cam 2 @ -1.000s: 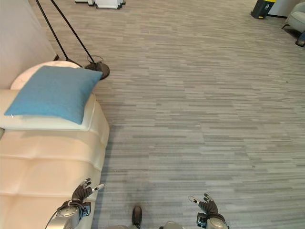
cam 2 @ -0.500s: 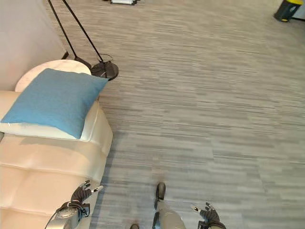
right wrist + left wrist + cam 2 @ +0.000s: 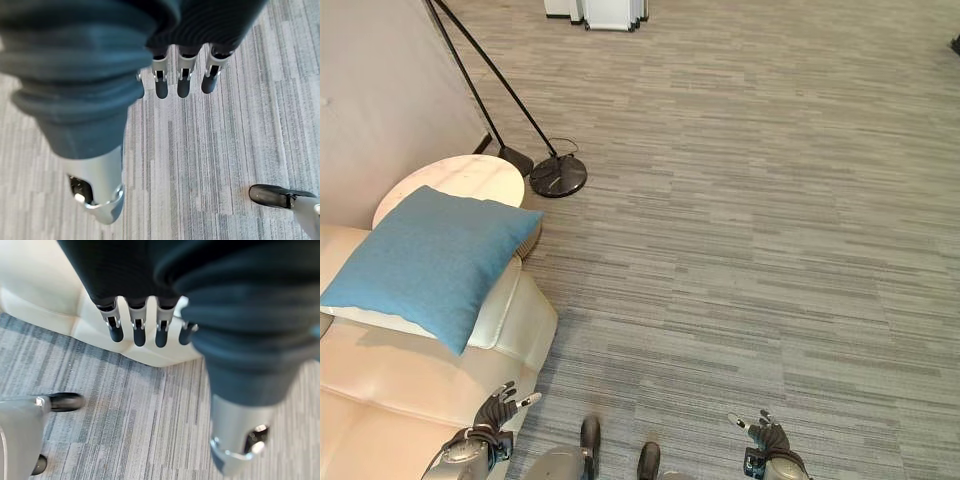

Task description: Pick up all the scattered cushions and arrange them neatly on the sofa.

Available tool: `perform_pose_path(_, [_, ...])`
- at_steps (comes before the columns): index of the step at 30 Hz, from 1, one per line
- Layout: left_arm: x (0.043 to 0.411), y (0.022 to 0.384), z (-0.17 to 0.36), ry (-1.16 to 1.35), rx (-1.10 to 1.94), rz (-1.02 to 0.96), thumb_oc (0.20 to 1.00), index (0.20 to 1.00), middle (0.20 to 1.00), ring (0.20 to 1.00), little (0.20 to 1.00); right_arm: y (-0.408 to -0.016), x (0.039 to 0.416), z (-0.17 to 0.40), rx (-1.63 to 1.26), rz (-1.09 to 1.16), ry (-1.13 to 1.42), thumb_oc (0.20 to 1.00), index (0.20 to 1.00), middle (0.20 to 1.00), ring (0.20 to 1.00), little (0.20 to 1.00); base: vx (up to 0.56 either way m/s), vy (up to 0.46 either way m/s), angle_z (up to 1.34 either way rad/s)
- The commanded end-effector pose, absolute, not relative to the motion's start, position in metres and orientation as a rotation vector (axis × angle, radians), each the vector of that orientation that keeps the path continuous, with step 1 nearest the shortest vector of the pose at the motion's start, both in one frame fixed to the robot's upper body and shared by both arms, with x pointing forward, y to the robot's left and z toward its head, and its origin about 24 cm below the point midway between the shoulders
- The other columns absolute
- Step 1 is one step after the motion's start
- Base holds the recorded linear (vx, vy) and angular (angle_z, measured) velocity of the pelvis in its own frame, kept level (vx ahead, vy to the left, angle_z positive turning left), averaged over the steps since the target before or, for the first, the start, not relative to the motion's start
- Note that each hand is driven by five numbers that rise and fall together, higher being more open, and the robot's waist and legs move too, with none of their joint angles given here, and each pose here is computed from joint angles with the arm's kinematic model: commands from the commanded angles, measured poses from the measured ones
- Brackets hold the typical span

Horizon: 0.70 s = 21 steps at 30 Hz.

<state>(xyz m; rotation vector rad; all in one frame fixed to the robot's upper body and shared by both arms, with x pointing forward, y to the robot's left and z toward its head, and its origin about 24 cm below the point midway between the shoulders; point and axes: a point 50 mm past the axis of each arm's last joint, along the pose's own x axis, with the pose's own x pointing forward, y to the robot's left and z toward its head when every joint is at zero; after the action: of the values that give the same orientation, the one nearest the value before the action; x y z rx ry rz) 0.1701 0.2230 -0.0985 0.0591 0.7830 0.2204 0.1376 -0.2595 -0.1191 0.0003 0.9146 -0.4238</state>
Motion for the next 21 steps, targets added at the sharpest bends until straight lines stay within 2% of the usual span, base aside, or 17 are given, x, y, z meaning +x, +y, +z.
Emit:
perform_pose_path(1, [0.175, 0.23, -0.092, 0.741, 0.124, 0.217, 1.0, 1.0, 1.0, 1.0, 1.0, -0.278, 0.128, -0.114, -0.058, -0.463, 0.91, 1.0, 1.0, 1.0, 1.0, 1.0, 0.29, 0.113, 0.77])
perform_pose_path(11, [0.167, 0.236, -0.094, 0.764, 0.14, 0.234, 1.0, 1.0, 1.0, 1.0, 1.0, -0.255, 0.131, -0.124, -0.048, -0.373, 0.95, 1.0, 1.0, 1.0, 1.0, 1.0, 0.42, 0.283, 0.12])
perform_pose_path(14, [0.168, 0.237, -0.093, 0.766, 0.152, 0.233, 1.0, 1.0, 1.0, 1.0, 1.0, -0.249, 0.135, -0.124, -0.043, -0.363, 0.946, 1.0, 1.0, 1.0, 1.0, 1.0, 0.33, 0.344, 0.74])
perform_pose_path(21, [0.172, 0.239, -0.091, 0.756, 0.152, 0.229, 1.0, 1.0, 1.0, 1.0, 1.0, -0.245, 0.138, -0.124, -0.035, -0.354, 0.941, 1.0, 1.0, 1.0, 1.0, 1.0, 0.21, 0.035, 0.67])
